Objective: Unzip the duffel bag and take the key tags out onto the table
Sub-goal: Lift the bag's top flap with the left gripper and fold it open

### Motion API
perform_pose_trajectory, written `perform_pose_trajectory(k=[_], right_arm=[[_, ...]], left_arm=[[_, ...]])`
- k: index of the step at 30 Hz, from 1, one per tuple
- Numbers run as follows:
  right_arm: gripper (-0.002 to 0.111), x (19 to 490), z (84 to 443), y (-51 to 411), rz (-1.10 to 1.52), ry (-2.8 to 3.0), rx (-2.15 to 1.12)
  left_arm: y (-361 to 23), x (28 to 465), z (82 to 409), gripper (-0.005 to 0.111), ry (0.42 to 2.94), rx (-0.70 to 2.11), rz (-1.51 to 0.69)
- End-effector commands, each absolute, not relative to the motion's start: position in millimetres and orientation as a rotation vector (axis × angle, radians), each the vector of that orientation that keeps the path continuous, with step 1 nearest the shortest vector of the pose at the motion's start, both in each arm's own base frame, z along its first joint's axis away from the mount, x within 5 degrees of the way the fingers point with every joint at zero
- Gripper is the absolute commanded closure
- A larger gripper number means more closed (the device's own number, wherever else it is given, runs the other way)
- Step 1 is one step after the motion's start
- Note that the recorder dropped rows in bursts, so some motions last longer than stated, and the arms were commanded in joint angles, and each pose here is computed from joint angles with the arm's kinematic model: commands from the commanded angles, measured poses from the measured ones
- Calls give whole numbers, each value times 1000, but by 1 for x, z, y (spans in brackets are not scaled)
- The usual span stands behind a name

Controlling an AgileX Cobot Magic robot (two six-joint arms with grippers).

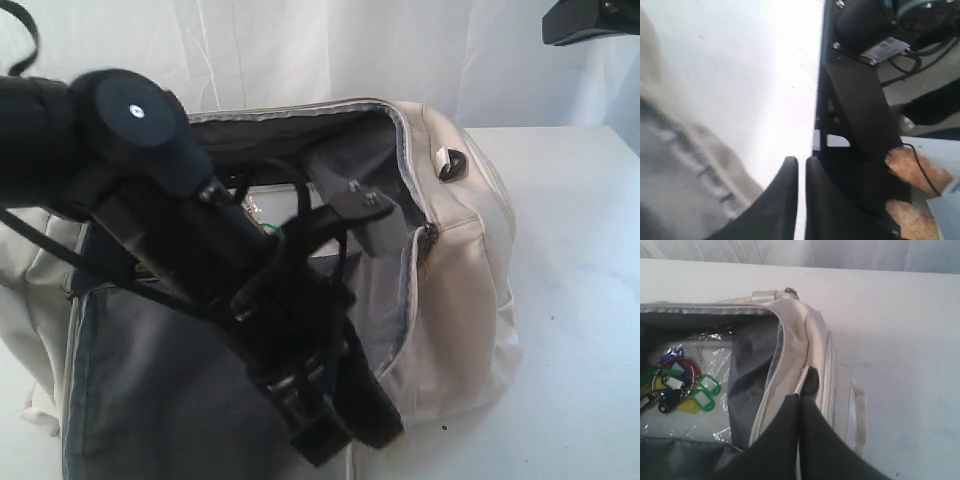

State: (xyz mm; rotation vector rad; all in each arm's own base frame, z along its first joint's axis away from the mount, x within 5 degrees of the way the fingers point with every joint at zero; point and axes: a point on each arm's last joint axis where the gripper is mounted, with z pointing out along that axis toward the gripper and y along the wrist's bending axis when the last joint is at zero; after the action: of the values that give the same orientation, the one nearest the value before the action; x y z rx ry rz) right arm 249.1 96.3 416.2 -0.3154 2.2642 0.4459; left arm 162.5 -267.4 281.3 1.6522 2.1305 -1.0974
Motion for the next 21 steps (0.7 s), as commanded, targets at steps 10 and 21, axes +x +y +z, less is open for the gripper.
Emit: perform_pose_trajectory(k=[10,21], right_arm=[[102,242,379,172,478,2335,-830],[67,294,309,275,484,2532,-1137]], left_arm=[[-82,221,355,67,2470,349,1],[-31,181,328,107,2345,40,-47]])
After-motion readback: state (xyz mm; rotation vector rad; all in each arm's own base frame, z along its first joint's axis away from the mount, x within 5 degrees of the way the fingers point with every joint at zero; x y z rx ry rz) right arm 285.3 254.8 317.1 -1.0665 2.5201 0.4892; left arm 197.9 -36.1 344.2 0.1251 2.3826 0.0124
